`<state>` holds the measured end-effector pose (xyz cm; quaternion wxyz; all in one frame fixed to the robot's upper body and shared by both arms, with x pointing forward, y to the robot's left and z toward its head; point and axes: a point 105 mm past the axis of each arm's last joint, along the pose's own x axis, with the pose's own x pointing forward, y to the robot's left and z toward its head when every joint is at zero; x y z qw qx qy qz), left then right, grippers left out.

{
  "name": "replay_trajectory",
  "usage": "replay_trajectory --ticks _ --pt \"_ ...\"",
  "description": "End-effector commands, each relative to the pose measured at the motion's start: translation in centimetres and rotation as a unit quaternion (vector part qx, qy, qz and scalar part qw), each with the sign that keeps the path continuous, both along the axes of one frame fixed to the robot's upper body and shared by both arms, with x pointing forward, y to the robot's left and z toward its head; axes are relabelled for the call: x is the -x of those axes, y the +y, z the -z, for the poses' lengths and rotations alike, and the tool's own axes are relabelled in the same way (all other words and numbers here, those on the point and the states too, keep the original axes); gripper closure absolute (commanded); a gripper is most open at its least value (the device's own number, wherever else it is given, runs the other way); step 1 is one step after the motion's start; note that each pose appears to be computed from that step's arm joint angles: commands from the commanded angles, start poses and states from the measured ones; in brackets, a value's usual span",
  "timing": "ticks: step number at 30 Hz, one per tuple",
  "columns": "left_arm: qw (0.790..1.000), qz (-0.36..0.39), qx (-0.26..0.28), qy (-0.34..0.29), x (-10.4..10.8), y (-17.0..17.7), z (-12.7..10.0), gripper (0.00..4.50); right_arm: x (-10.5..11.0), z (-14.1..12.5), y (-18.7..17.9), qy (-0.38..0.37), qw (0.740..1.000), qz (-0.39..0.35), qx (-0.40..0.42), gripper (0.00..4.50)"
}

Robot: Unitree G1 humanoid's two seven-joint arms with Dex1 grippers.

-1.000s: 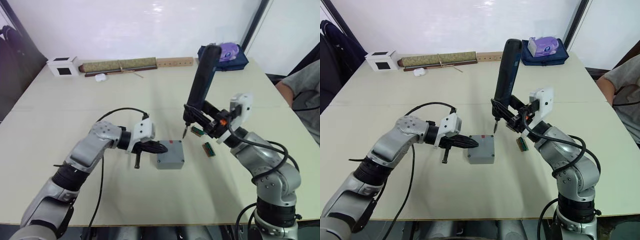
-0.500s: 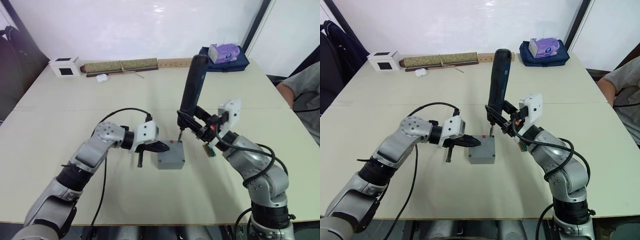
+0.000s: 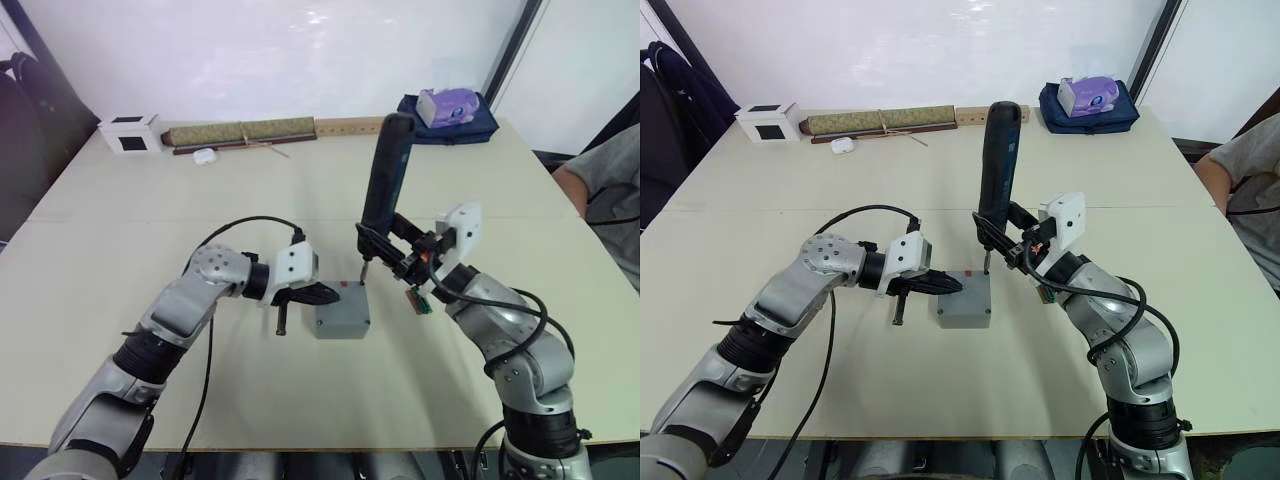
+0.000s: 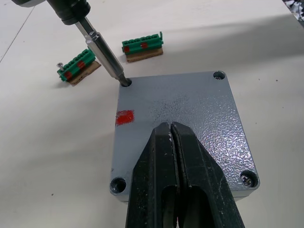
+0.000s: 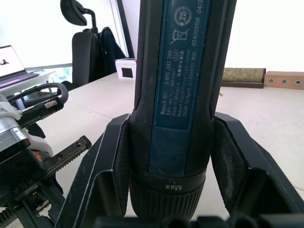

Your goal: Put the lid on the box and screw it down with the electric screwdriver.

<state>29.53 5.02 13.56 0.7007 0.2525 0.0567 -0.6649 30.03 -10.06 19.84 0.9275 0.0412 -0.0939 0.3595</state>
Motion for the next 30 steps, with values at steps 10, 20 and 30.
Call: replay_trajectory --ticks 10,20,30 --pt "1.0 0.004 -0.007 0.005 0.3 -0.6 0.6 4.5 0.5 2.6 -0.1 0.029 0.999 0.004 0.012 2.68" --pt "1.0 0.004 -0.007 0.009 0.2 -0.5 0.7 4.5 0.5 4.6 0.7 0.049 0.999 0.0 0.021 2.68" --pt "1.0 0.004 -0.007 0.01 0.3 -0.5 0.8 4.5 0.4 5.8 0.2 0.064 0.998 0.014 0.015 2.68"
